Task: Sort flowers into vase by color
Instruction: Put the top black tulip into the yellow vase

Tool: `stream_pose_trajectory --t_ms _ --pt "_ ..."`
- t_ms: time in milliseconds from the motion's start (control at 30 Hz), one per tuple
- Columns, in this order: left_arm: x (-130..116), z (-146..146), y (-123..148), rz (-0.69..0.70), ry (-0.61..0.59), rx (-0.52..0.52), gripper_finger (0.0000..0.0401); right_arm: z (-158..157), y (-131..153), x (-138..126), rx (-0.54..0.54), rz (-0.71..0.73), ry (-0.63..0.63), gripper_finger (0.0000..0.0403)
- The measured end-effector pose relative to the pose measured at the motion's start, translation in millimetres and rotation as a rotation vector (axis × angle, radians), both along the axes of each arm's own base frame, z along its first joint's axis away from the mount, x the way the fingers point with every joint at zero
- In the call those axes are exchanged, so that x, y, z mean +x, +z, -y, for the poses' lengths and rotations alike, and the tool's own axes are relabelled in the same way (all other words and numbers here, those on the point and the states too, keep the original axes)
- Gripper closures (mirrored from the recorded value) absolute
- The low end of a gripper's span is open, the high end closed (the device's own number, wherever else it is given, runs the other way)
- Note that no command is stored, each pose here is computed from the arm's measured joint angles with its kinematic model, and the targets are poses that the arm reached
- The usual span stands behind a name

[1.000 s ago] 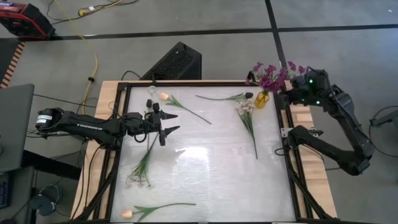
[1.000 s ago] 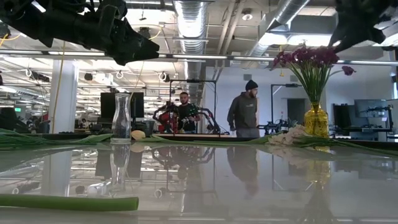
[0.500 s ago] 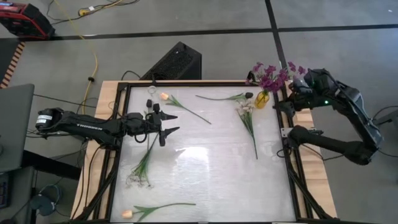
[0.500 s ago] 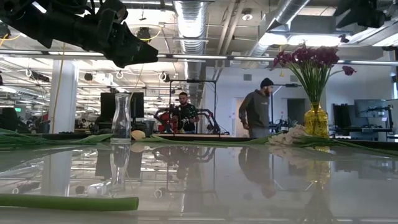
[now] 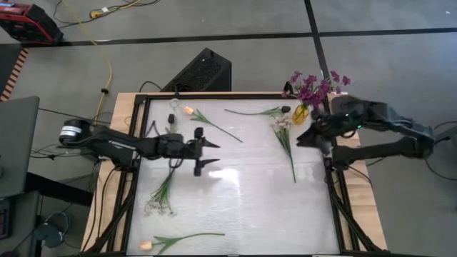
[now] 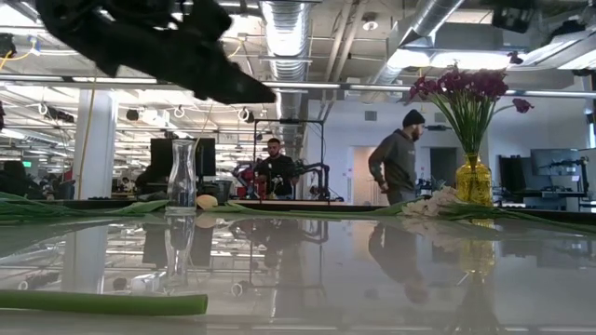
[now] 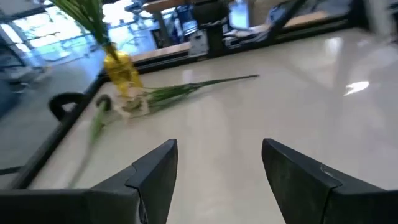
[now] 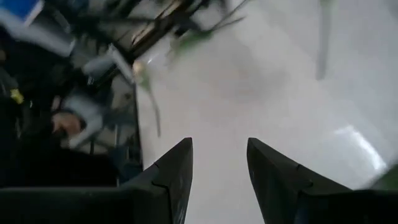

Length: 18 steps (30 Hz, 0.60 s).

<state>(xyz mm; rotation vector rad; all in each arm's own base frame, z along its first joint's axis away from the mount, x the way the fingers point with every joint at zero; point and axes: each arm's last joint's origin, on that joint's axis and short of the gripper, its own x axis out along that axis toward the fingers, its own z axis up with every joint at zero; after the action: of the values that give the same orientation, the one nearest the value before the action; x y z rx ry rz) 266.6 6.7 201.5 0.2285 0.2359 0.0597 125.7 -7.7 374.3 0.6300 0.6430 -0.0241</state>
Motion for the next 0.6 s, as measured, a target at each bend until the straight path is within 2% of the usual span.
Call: stream_pose_trajectory --t_ms 267,433,600 --pt "63.4 -30.0 10.5 -0.138 0.112 0.198 0.0177 -48.4 -29.8 53.4 -0.079 -0.213 0.177 0.0226" --pt "102.7 -69.5 6.0 -0.231 0.117 0.227 0.0177 -81.7 -50.9 72.2 -0.199 -0.307 0.239 0.0226" --pt "132.4 -124.9 -1.6 -0.286 0.176 0.223 0.0177 -109.7 -68.9 80.9 -0.296 -0.368 0.241 0.0226"
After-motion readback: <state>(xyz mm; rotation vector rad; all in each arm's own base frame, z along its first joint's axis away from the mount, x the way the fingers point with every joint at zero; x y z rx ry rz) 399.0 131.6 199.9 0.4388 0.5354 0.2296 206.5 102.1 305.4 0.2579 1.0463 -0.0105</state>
